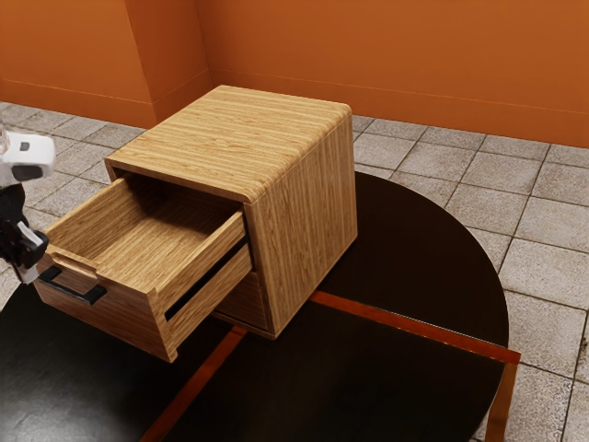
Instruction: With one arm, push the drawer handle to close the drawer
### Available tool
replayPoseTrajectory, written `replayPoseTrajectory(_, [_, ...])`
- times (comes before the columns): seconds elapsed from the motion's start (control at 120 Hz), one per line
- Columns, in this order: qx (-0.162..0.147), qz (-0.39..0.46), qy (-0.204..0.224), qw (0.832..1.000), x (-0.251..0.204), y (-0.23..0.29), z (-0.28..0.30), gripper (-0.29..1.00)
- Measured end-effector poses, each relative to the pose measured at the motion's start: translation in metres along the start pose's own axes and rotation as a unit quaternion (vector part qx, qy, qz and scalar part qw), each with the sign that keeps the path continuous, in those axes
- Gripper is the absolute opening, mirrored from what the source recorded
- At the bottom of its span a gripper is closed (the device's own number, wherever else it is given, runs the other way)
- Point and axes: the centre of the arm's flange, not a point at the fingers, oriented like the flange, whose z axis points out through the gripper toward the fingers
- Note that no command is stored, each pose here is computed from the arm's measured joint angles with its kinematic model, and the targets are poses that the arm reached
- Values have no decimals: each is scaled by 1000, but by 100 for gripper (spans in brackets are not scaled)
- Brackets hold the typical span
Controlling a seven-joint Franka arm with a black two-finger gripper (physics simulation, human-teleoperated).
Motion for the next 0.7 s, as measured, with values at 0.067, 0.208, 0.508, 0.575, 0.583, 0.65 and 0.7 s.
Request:
replayPoseTrajectory(0.067, [-4, -12, -7, 1000, 1, -2, 13, -7])
replayPoseTrajectory(0.208, [-10, -34, -26, 999, 8, -6, 37, -8])
replayPoseTrajectory(0.508, [-4, -47, -41, 998, 31, 0, 59, -8])
replayPoseTrajectory(0.575, [-4, -42, -38, 998, 37, 1, 62, -8])
replayPoseTrajectory(0.583, [-4, -42, -37, 998, 38, 2, 62, -8])
replayPoseTrajectory(0.65, [-4, -36, -35, 999, 46, 3, 66, -8])
replayPoseTrajectory(0.7, [-4, -32, -29, 999, 51, 4, 67, -8])
